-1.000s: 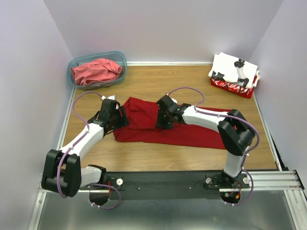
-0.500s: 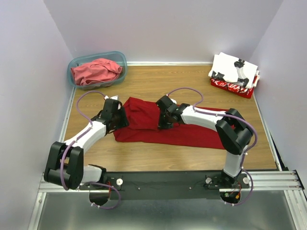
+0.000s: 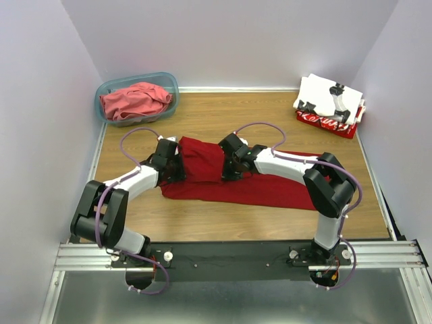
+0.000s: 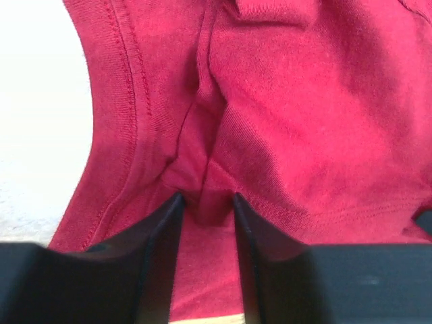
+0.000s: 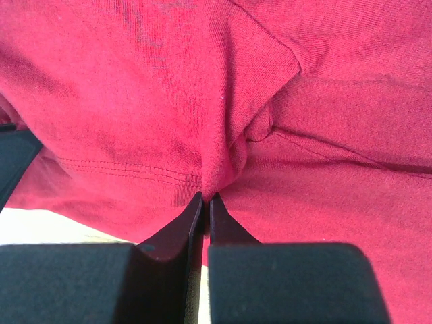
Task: Fold and stack the t-shirts
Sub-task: Fold the tshirt
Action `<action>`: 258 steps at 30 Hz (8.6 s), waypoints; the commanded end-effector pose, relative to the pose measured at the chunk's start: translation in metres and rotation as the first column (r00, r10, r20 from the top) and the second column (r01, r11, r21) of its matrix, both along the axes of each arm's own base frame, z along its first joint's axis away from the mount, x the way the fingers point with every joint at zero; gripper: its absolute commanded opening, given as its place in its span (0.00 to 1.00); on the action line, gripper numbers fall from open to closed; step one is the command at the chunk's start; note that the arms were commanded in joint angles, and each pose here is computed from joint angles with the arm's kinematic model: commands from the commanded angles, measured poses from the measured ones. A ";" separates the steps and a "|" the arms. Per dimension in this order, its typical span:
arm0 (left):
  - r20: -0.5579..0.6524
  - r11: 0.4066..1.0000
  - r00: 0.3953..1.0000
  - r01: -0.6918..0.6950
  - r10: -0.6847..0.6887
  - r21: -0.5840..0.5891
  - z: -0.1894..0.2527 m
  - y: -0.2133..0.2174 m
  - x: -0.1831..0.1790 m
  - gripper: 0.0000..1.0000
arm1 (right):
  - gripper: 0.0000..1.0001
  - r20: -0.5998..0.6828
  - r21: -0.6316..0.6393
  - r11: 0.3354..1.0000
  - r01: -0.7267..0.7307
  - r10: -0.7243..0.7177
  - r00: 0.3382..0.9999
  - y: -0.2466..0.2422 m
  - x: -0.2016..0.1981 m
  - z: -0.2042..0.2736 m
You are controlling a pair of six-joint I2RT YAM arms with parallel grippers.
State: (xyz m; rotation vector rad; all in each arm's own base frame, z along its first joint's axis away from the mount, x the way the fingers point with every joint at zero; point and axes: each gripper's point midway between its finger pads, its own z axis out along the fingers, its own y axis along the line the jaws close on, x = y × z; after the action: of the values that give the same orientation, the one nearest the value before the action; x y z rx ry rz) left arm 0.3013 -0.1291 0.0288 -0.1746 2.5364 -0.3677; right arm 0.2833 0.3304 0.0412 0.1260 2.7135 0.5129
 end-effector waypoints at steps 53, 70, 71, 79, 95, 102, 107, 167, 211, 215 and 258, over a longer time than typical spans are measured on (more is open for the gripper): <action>0.062 0.997 0.997 -0.059 0.056 0.058 0.033 0.006 0.003 0.00 | 0.02 -0.018 0.006 0.999 -0.031 0.032 0.999 0.002 -0.006 0.017; 0.076 0.995 0.993 -0.093 0.090 0.037 0.054 0.013 -0.014 0.00 | 0.00 -0.046 -0.006 1.000 -0.020 0.020 0.999 -0.011 -0.020 0.026; 0.073 0.995 0.993 -0.093 0.090 0.035 0.053 0.014 -0.017 0.00 | 0.00 -0.072 0.003 0.999 -0.033 0.033 0.997 -0.009 -0.025 0.023; 0.038 0.997 0.996 -0.082 0.081 0.012 0.045 0.012 -0.032 0.00 | 0.15 -0.131 -0.039 0.998 -0.058 0.052 0.990 -0.014 -0.035 -0.002; 0.156 0.996 0.984 -0.079 0.085 -0.047 0.118 -0.010 0.007 0.80 | 0.79 0.039 -0.105 0.986 0.131 -0.127 0.991 -0.102 0.007 0.043; 0.091 0.986 0.993 0.092 -0.080 -0.137 0.090 -0.088 0.019 0.83 | 0.82 0.144 -0.231 0.932 0.279 -0.250 0.957 -0.209 0.043 0.048; 0.040 0.985 0.991 0.130 -0.127 -0.115 0.048 -0.108 0.033 0.84 | 0.82 0.202 -0.281 0.890 0.359 -0.311 0.929 -0.257 0.062 0.043; 0.150 0.882 0.884 0.398 -0.442 0.253 -0.017 -0.167 0.253 0.84 | 0.76 -0.235 -0.029 0.958 0.284 -0.282 0.930 -0.148 -0.083 -0.002; 0.048 0.968 0.967 0.252 -0.251 -0.013 -0.019 -0.155 0.151 0.85 | 0.93 -0.204 -0.071 0.953 0.296 -0.304 0.931 -0.181 -0.120 -0.040; 0.027 0.963 0.963 0.267 -0.268 0.022 -0.023 -0.154 0.156 0.85 | 0.93 -0.230 -0.041 0.953 0.300 -0.301 0.925 -0.173 -0.128 -0.038; 0.333 0.976 0.918 0.189 -0.216 0.112 0.155 -0.118 0.195 0.88 | 0.94 -0.056 -0.163 0.960 0.227 -0.239 0.969 -0.124 -0.090 0.026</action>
State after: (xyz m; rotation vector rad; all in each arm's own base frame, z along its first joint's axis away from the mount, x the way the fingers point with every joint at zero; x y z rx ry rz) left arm 0.5186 -0.2669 0.1108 0.2211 2.3395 -0.3586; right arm 0.2024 0.2382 0.0737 0.4164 2.7418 0.4325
